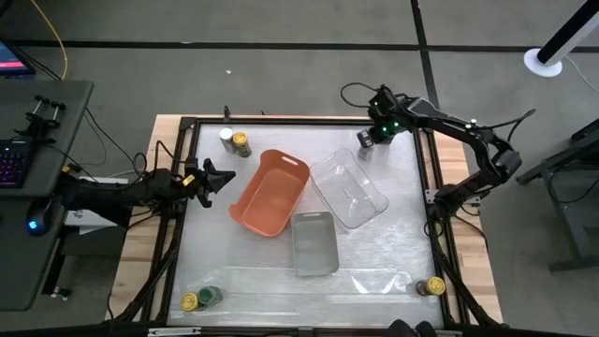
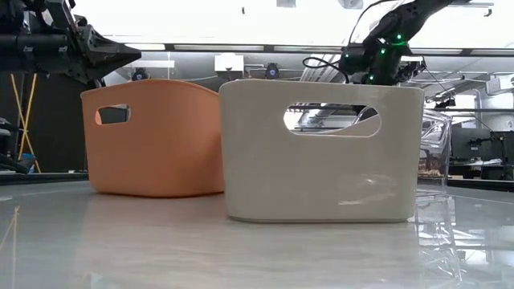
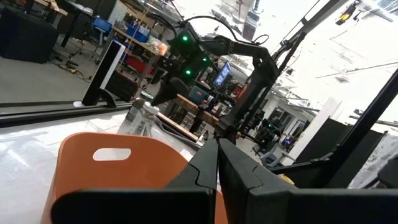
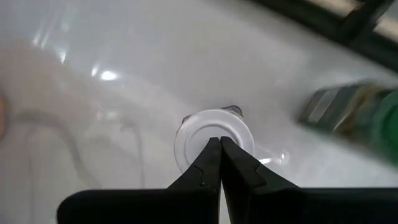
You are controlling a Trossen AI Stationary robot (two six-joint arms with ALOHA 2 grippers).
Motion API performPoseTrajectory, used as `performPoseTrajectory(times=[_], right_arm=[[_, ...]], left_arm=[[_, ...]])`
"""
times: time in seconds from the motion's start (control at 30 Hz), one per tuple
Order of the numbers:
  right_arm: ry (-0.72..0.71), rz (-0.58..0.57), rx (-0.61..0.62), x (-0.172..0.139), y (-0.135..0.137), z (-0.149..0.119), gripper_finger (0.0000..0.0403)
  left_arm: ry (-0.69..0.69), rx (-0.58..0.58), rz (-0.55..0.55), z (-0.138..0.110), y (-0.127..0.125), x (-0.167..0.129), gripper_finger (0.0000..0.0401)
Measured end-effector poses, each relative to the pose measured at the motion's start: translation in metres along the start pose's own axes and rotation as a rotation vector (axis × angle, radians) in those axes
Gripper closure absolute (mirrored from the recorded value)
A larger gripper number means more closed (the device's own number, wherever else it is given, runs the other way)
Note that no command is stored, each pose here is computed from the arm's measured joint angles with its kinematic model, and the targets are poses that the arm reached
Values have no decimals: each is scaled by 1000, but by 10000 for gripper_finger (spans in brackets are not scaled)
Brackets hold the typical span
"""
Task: Sort spices by type
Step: Put the right white seasoning bottle into the transparent bin
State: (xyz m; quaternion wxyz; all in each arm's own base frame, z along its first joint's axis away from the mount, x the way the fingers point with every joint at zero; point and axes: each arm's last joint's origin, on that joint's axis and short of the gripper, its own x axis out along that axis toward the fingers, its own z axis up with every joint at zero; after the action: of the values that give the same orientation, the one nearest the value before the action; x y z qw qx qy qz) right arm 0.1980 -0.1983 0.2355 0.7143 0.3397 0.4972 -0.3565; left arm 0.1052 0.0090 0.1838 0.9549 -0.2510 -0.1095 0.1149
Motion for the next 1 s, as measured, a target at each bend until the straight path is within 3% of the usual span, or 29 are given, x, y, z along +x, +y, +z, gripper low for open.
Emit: performPoseTrajectory(times=[0.33, 0.6, 0.73, 0.87, 1.0], right_arm=[[122, -23, -80, -26, 5, -31, 403], [-93, 58, -20, -78, 4, -50, 403], [-155, 96, -53, -95, 3, -60, 400], [-139, 94, -140, -97, 4, -65, 361], [-86, 80, -210, -88, 11, -64, 272]], left_arm=[[1, 0, 1, 0, 0, 0, 400], [0, 0, 0, 0, 0, 0, 400], [0, 0, 0, 0, 0, 0, 400], [0, 0, 0, 0, 0, 0, 400], [1, 0, 1, 0, 0, 0, 400]])
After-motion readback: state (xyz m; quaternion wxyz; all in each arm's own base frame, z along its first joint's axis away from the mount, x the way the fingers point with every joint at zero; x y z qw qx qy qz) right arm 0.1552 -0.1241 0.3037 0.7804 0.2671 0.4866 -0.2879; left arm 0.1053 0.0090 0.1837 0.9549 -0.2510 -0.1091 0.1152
